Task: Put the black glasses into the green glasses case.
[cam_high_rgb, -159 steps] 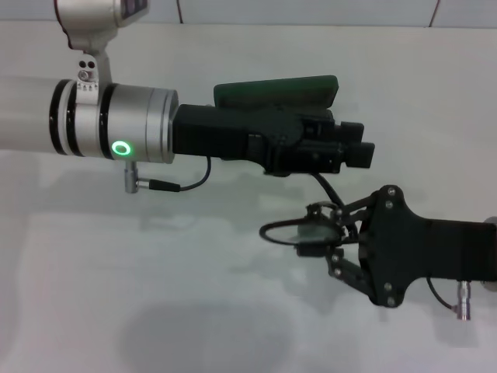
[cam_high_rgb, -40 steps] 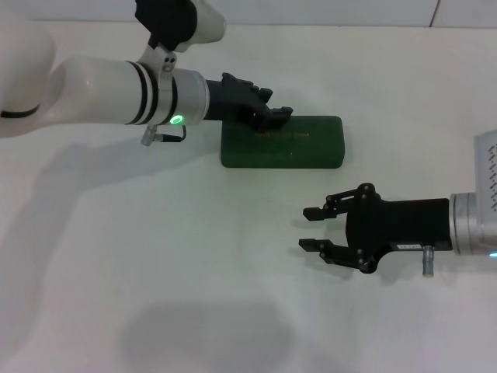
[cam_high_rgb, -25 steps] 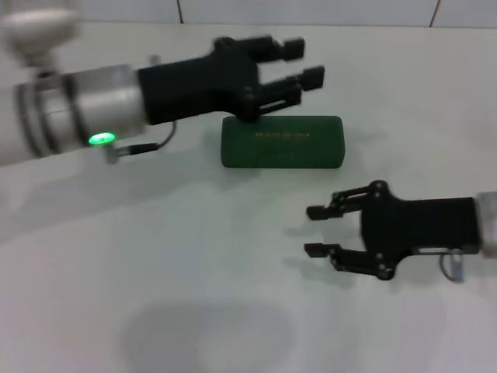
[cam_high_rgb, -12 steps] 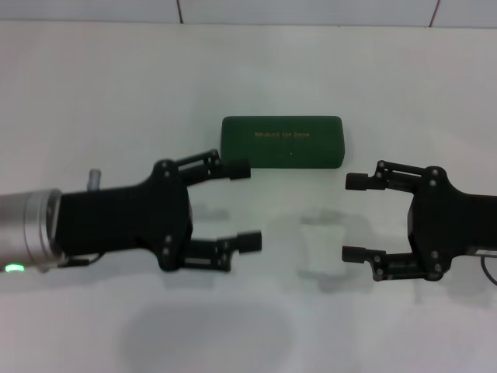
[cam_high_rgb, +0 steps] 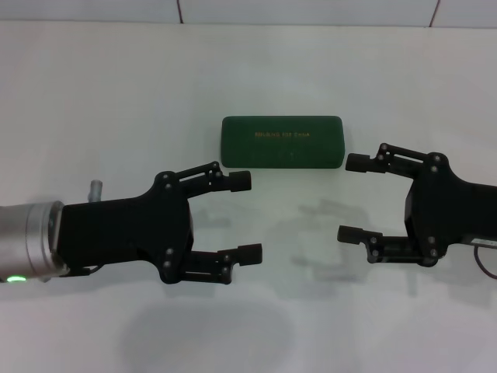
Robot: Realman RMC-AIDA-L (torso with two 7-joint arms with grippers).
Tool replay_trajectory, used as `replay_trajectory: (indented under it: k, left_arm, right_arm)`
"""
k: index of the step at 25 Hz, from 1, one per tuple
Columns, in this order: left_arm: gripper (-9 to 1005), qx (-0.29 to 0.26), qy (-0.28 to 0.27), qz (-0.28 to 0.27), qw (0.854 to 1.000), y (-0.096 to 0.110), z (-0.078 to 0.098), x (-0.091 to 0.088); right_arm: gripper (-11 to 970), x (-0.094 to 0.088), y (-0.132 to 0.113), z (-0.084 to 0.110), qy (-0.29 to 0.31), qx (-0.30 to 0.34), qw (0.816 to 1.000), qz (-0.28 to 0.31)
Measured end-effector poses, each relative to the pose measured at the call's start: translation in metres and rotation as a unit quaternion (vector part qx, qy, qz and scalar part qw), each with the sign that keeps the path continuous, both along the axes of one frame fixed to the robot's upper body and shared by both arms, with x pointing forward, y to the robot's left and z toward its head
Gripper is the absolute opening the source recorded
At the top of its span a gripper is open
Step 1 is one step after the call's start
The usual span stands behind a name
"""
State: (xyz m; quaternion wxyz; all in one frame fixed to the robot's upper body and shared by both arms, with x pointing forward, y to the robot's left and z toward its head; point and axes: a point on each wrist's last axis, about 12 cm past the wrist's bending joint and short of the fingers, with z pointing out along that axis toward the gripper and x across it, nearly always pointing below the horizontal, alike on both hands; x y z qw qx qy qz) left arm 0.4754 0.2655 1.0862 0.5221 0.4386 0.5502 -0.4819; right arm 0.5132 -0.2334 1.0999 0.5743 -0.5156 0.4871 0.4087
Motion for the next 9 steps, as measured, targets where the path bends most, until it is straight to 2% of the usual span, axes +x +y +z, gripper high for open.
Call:
replay_trajectory:
  k: [9]
  left_arm:
    - [886, -0.009, 0.0, 0.019, 1.0, 0.0036, 0.0, 0.0011]
  right_arm:
    - [786, 0.0009, 0.001, 0.0006, -0.002, 0.004, 1.0, -0.003]
